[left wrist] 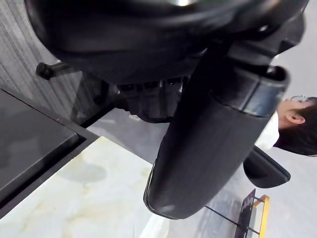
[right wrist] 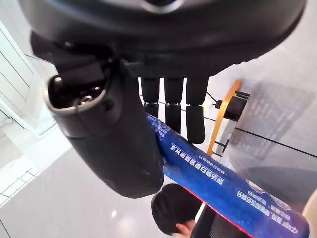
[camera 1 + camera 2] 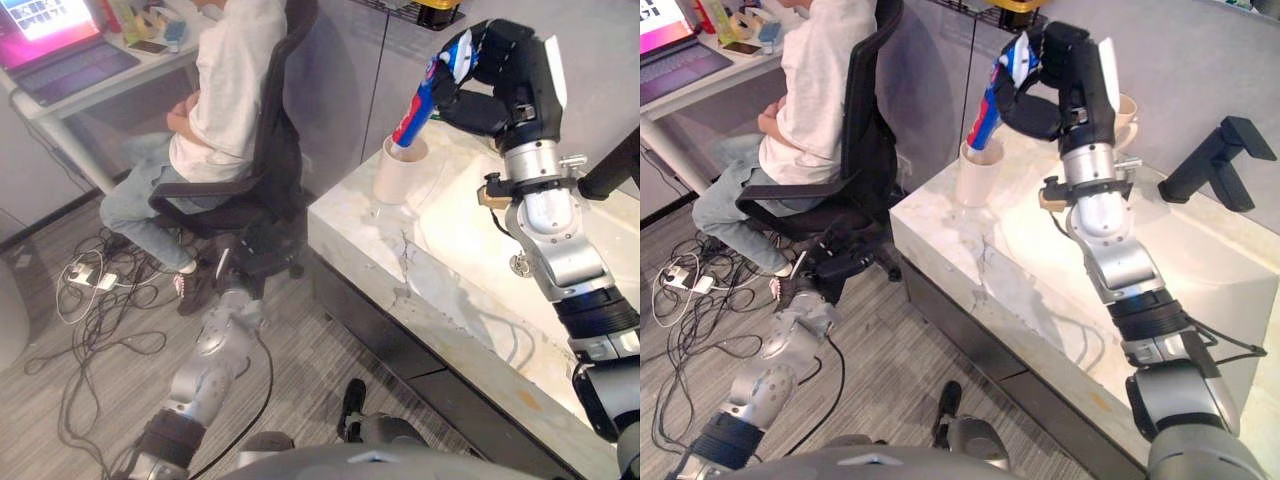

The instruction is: Organize the bathroom.

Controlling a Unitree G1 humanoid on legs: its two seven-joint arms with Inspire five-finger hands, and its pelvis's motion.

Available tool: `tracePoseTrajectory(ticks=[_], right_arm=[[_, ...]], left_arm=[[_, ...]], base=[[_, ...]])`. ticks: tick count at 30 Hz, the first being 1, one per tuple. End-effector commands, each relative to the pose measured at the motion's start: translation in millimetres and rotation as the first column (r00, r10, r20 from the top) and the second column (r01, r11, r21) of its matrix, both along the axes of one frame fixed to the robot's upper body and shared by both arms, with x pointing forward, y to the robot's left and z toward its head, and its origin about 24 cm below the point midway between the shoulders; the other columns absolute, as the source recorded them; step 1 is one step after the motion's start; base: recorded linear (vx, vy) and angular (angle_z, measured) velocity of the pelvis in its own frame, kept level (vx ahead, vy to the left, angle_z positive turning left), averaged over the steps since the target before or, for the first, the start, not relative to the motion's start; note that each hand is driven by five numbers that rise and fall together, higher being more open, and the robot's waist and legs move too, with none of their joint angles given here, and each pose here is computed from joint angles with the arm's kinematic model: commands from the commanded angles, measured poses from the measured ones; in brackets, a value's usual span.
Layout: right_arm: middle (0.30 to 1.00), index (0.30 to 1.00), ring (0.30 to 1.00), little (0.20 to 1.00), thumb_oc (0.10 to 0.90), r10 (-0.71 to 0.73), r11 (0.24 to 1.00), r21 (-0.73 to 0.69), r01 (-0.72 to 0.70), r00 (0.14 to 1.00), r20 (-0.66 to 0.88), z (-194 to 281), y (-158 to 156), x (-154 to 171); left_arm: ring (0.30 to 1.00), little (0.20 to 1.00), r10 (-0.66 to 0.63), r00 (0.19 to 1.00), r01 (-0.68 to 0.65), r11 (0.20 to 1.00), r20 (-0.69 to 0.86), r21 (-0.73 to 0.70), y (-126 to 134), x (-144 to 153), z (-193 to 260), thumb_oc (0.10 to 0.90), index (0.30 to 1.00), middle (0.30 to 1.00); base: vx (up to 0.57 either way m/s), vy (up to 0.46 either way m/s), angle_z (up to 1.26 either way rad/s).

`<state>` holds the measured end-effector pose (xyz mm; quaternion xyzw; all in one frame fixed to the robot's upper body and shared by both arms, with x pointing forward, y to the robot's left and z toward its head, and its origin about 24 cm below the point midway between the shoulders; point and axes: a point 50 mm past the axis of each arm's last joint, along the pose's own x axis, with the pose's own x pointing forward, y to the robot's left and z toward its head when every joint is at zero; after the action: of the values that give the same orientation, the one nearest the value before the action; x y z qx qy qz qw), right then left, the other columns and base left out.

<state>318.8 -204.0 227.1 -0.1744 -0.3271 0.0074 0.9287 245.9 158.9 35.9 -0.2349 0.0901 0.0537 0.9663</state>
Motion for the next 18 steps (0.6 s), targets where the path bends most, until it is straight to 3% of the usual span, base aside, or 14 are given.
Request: tracePoseTrajectory(ticks=[1,6,7,8,9,10,12,18], right_arm=[[0.300,0.300,0.300,0.300,0.400,0.037,0.996,0.073,-0.052,0.979,0.202,41,4,-10],[0.300,0.300,0.300,0.300,0.400,0.018,0.997,0.077,-0.031,0.987,0.161,32,0,-6],[0.531,0.531,0.531,0.531,0.554,0.015,0.996,0.081,-0.029,0.987,0.160,31,-1,-6],[0.813,0.813,0.813,0.813,0.742,0.012,0.996,0.082,-0.025,0.988,0.156,30,-2,-6],[0.773,0.773,0.773,0.773,0.715,0.008,0.997,0.076,-0.020,0.987,0.160,30,-2,-7],[0.681,0.681,0.681,0.681,0.654,0.005,0.997,0.073,-0.017,0.985,0.170,30,-1,-8],[0.900,0.900,0.900,0.900,0.800,0.000,0.997,0.079,-0.014,0.984,0.177,31,-1,-8],[0.900,0.900,0.900,0.900,0.800,0.000,0.997,0.075,-0.009,0.993,0.120,28,-5,-6]], left_arm=[[0.900,0.900,0.007,0.978,-0.008,1.000,0.208,0.002,3,8,37,0.800,0.900,0.900],[0.900,0.900,0.010,0.979,-0.011,1.000,0.203,0.004,5,8,36,0.800,0.900,0.900],[0.900,0.900,0.009,0.979,-0.010,1.000,0.203,0.004,4,8,36,0.800,0.900,0.900],[0.900,0.900,0.008,0.979,-0.009,1.000,0.202,0.006,5,7,35,0.800,0.900,0.900],[0.900,0.900,0.007,0.979,-0.009,1.000,0.202,0.008,5,7,35,0.800,0.900,0.900],[0.900,0.900,0.009,0.980,-0.010,1.000,0.199,0.006,5,7,35,0.800,0.900,0.900],[0.900,0.900,0.006,0.981,-0.007,1.000,0.196,0.007,5,7,34,0.800,0.900,0.900],[0.900,0.900,0.005,0.981,-0.006,1.000,0.192,0.005,6,6,33,0.800,0.900,0.900]], base=[[0.00,-0.022,0.06],[0.00,-0.007,0.02],[0.00,0.000,0.00],[0.00,0.000,0.00],[0.00,0.000,0.00],[0.00,0.000,0.00],[0.00,0.000,0.00],[0.00,0.000,0.00]])
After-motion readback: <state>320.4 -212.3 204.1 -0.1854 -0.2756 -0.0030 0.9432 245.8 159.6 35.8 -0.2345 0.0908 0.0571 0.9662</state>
